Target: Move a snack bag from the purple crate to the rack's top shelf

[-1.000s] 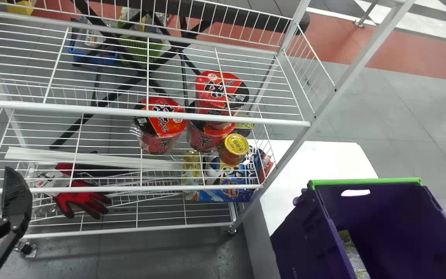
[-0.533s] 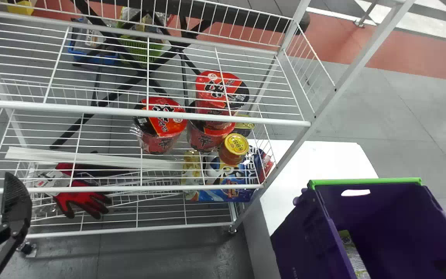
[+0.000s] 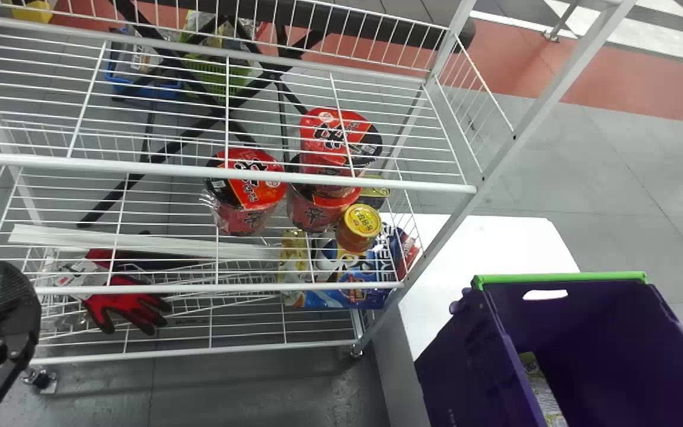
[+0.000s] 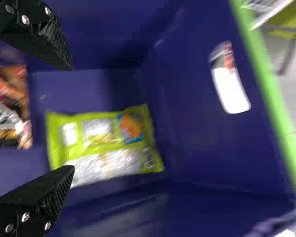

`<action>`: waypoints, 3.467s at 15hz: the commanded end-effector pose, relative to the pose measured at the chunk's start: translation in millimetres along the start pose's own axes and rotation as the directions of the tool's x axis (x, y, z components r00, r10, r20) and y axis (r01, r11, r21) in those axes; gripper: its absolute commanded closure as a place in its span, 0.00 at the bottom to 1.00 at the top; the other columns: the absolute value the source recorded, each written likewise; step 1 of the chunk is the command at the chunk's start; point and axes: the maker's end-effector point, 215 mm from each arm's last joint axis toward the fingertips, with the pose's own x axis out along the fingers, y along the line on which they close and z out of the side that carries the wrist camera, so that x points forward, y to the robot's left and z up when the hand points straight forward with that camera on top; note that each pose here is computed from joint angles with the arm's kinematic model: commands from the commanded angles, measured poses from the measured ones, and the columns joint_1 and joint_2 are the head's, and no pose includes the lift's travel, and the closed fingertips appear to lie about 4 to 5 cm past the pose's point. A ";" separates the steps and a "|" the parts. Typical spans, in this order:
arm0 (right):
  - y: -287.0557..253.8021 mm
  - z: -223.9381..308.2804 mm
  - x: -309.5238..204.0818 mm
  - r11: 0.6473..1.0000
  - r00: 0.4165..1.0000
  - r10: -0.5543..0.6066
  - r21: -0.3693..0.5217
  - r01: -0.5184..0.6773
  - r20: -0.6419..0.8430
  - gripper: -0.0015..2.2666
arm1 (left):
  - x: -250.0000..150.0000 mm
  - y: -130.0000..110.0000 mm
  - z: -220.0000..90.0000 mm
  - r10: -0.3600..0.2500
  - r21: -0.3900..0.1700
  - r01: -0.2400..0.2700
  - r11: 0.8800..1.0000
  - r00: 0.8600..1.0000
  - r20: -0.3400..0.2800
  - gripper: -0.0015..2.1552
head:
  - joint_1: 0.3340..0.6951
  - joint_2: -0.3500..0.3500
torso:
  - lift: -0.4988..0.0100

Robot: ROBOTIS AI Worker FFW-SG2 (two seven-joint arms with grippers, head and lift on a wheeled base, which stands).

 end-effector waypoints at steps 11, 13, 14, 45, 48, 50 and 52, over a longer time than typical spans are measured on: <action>30.9 -120.9 77.3 0.991 0.951 0.104 -0.056 -0.125 -0.291 0.00 | 19.5 6.7 -23.3 0.003 -0.019 -0.004 1.000 0.999 -0.036 0.05 | 1.00 0.00 | 0.08; 42.3 -145.3 86.2 0.988 0.934 0.131 -0.034 -0.151 -0.333 0.00 | 21.0 13.8 -25.1 0.011 -0.012 -0.011 1.000 0.999 -0.038 0.05 | 1.00 0.00 | 0.08; 43.5 -155.2 87.8 0.988 0.926 0.131 -0.030 -0.152 -0.354 0.00 | 22.1 19.2 -26.4 0.017 -0.017 -0.018 1.000 0.999 -0.040 0.05 | 1.00 0.00 | 0.08; 43.6 -252.8 80.6 0.981 0.858 0.123 -0.071 -0.182 -0.498 0.08 | 39.4 7.7 -57.5 -0.035 -0.093 0.029 0.995 0.997 -0.067 0.05 | 1.00 0.00 | 0.08; 39.0 -260.6 81.1 0.983 0.853 0.111 -0.071 -0.170 -0.510 0.08 | 40.9 17.1 -47.9 -0.016 -0.112 0.013 0.994 0.999 -0.028 0.05 | 1.00 0.00 | 0.08; 40.3 -263.6 82.2 0.984 0.853 0.111 -0.066 -0.168 -0.511 0.08 | 42.0 19.2 -41.8 -0.016 -0.116 0.015 0.993 1.000 -0.008 0.05 | 1.00 0.00 | 0.08; 40.1 -262.6 84.5 0.982 0.855 0.105 -0.081 -0.168 -0.507 0.08 | 42.1 19.4 -41.7 -0.017 -0.115 0.016 0.993 1.000 -0.008 0.05 | 1.00 0.00 | 0.08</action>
